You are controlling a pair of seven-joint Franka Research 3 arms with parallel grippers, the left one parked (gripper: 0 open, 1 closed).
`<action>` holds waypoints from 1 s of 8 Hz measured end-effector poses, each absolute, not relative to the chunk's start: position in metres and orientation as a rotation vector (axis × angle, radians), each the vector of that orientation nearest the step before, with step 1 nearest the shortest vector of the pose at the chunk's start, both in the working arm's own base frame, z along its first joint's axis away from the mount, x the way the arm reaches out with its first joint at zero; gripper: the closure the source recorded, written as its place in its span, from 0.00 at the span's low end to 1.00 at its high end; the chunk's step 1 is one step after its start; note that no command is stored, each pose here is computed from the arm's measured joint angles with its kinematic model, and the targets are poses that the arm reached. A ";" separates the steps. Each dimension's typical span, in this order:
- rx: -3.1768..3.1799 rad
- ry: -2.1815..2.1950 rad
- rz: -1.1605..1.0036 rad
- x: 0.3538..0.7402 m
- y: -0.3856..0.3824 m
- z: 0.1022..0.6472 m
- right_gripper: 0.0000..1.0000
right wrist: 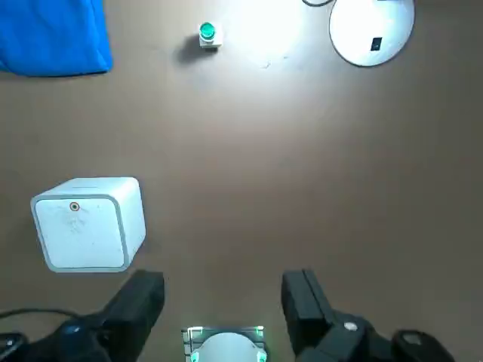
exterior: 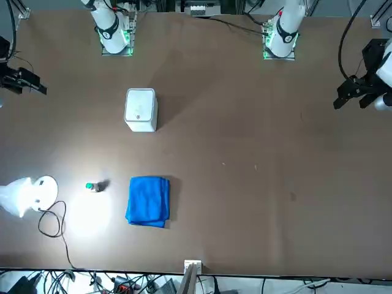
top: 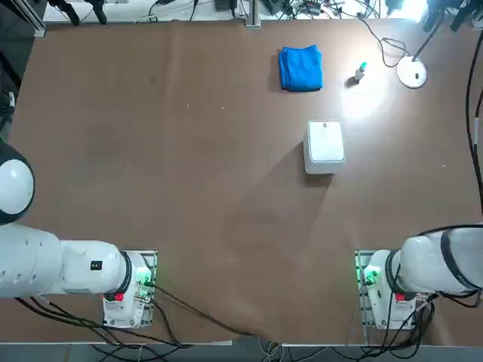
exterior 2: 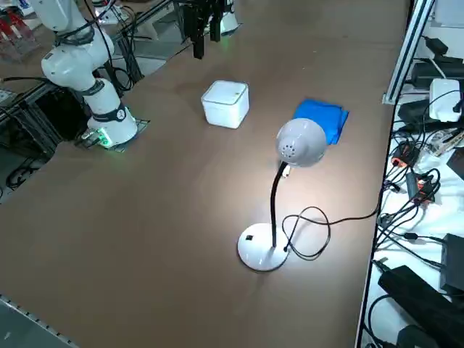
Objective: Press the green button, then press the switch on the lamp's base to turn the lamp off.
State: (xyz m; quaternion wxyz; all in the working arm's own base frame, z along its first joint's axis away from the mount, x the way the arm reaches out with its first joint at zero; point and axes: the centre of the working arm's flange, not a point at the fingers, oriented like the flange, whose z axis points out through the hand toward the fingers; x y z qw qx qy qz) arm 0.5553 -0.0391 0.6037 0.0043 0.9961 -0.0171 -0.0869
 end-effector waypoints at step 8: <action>3.117 0.041 -0.203 0.642 0.013 0.456 0.98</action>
